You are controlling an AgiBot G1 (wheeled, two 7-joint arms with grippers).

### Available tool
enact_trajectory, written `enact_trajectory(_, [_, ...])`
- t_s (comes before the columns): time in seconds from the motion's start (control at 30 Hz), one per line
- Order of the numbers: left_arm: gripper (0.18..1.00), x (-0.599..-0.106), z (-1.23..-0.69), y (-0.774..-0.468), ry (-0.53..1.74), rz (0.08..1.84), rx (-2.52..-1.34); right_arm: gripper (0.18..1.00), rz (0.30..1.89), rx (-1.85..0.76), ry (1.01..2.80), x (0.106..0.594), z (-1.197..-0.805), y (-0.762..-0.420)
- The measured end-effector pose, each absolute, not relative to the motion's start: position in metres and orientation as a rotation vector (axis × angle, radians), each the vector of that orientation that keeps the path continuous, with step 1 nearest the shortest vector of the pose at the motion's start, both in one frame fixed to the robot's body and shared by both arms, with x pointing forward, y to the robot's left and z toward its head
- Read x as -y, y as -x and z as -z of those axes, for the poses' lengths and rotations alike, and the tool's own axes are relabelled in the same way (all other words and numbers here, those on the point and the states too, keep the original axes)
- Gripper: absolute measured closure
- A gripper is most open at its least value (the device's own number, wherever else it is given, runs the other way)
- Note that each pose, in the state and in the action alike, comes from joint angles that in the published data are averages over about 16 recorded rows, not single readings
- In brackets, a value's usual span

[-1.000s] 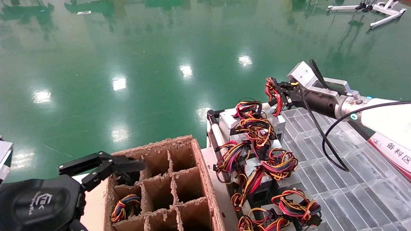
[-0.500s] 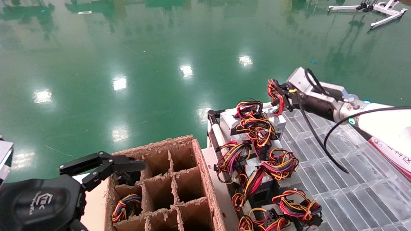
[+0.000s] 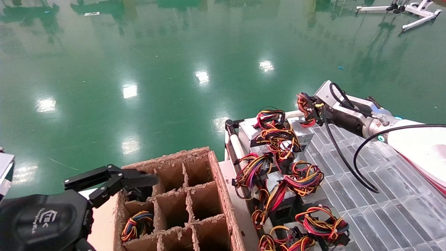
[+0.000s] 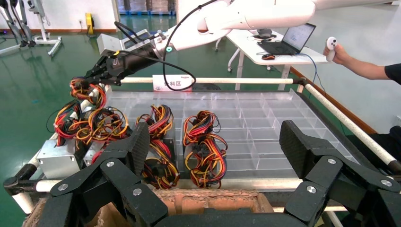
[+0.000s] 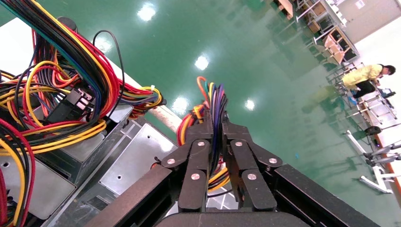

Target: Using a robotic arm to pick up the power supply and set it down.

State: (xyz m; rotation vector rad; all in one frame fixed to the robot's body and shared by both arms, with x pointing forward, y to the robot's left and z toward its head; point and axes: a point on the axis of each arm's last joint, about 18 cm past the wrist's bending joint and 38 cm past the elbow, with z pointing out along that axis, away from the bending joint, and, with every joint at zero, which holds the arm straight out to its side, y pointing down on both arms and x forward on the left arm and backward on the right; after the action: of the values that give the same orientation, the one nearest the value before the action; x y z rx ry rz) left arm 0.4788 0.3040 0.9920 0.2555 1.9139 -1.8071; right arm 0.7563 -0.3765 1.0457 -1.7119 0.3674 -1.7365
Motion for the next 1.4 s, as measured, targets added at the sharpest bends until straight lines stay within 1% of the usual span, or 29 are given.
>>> enact_trajectory(0.17, [0.184, -0.304, -0.992, -0.479, -0.255, 1.807, -1.914, 0.948, 1.736, -0.367, 1.712, 0.376, -1.045, -0.756])
enact_trajectory(0.37, [0.184, -0.304, -0.992, -0.479, -0.256, 1.807, -1.914, 0.885, 1.736, -0.364, 1.714, 0.376, -1.047, -0.756])
enact_trajectory(0.57, [0.184, -0.304, -0.992, -0.479, -0.255, 1.807, -1.914, 0.791, 1.728, -0.361, 1.705, 0.377, -1.051, -0.754])
enact_trajectory(0.77, [0.184, -0.304, -0.992, -0.479, -0.255, 1.807, -1.914, 0.66, 1.698, -0.36, 1.673, 0.38, -1.063, -0.748])
enact_trajectory(1.1, [0.184, -0.304, -0.992, -0.479, -0.255, 1.807, -1.914, 0.411, 1.597, -0.339, 1.614, 0.38, -1.077, -0.733])
enact_trajectory(1.3, [0.184, -0.304, -0.992, -0.479, -0.255, 1.807, -1.914, 0.302, 1.502, -0.301, 1.579, 0.371, -1.071, -0.725])
enact_trajectory(1.4, [0.184, -0.304, -0.992, -0.479, -0.255, 1.807, -1.914, 0.269, 1.444, -0.277, 1.555, 0.365, -1.066, -0.719])
